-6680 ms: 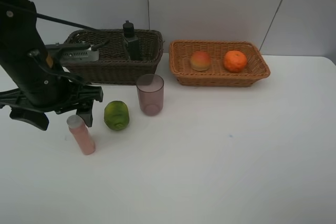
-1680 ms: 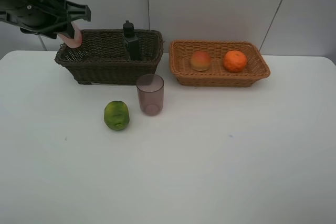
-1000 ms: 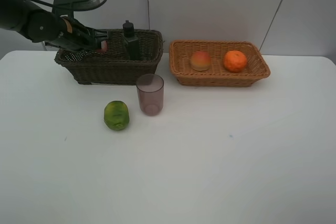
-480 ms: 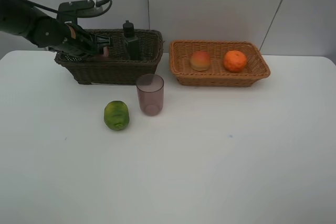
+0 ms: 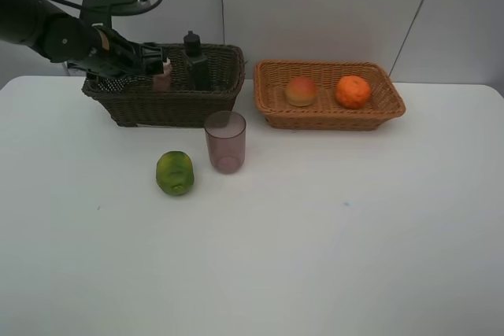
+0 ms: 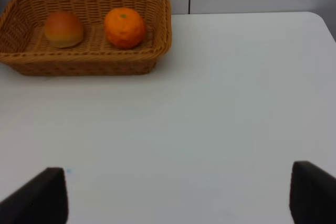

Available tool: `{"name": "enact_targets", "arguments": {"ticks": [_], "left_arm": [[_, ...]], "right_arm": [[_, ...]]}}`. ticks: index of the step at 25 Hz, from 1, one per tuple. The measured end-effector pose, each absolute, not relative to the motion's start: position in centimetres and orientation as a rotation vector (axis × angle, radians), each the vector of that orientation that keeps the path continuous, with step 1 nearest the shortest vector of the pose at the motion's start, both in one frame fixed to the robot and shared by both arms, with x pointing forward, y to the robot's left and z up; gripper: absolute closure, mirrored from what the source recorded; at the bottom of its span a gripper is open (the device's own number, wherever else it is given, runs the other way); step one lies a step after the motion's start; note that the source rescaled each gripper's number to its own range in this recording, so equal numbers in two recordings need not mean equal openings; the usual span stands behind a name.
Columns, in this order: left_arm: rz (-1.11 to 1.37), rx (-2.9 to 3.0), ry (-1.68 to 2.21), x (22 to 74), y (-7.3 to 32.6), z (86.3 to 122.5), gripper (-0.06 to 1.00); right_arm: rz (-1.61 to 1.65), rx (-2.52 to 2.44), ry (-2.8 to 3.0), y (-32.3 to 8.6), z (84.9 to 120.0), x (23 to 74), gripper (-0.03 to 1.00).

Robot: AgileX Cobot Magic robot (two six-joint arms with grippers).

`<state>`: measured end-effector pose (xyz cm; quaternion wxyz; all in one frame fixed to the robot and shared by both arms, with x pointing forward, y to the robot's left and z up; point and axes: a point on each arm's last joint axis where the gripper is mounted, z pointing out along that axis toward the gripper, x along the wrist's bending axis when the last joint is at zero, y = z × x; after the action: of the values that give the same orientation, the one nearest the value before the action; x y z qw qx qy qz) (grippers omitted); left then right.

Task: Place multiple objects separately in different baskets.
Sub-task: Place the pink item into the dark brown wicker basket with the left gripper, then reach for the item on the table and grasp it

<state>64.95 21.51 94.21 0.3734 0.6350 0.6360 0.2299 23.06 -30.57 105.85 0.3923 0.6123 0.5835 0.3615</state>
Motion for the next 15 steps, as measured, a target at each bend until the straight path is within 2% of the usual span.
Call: {"name": "enact_targets", "arguments": {"ticks": [15], "left_arm": [[0.631, 1.804, 1.735, 58.8, 20.9, 103.3, -0.05]], "right_arm": [[0.918, 1.555, 1.481, -30.6, 105.9, 23.1, 0.12]]}}
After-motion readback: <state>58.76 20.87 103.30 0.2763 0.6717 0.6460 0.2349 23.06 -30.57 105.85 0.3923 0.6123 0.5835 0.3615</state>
